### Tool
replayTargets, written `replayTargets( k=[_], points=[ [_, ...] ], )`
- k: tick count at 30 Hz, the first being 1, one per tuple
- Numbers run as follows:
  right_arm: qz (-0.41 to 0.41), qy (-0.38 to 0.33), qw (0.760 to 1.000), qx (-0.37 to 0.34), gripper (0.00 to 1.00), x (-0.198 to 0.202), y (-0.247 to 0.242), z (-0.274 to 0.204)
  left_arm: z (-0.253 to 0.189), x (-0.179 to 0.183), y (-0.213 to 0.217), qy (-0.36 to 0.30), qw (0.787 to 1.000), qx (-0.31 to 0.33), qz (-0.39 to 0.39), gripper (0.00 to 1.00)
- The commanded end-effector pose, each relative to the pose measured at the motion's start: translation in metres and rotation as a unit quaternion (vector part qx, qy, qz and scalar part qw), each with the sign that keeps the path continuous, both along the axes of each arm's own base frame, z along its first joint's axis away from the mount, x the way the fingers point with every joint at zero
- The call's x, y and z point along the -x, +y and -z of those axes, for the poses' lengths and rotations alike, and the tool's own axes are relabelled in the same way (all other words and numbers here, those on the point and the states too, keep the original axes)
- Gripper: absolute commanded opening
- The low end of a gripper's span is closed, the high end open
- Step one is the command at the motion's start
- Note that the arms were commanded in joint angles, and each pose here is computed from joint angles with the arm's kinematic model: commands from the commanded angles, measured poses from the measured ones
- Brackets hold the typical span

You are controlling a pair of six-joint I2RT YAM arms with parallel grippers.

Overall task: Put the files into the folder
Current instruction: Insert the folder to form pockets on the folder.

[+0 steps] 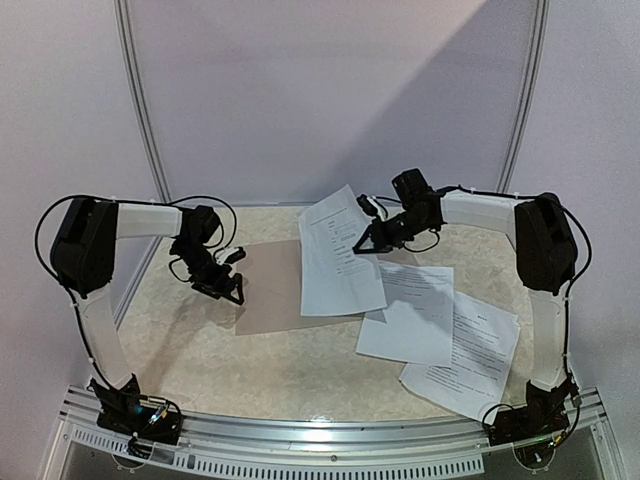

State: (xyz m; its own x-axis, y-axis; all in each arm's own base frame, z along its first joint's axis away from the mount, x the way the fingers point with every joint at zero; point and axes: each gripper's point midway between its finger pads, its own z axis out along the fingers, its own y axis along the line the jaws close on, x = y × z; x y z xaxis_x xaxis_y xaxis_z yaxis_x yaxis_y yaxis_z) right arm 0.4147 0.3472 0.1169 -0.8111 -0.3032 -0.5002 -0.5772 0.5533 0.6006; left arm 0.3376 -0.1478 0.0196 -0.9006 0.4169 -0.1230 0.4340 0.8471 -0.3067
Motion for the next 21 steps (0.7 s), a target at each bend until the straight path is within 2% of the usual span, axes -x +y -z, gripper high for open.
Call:
replayTargets(
  k=[1, 10, 21],
  points=[
    [0.006, 0.012, 0.999, -0.049, 0.0, -0.005, 0.017, -0.012, 0.014, 0.002, -0.003, 0.018, 1.0, 0.012, -0.007, 0.9],
    [0.012, 0.096, 0.995, -0.009, 0.0, -0.003, 0.037, 0.034, 0.025, 0.009, -0.009, 0.051, 0.998, 0.028, -0.02, 0.84],
    [0.009, 0.159, 0.987, -0.008, 0.0, 0.008, 0.068, 0.055, 0.03, 0.012, -0.014, 0.069, 0.996, 0.043, -0.025, 0.81]
  ],
)
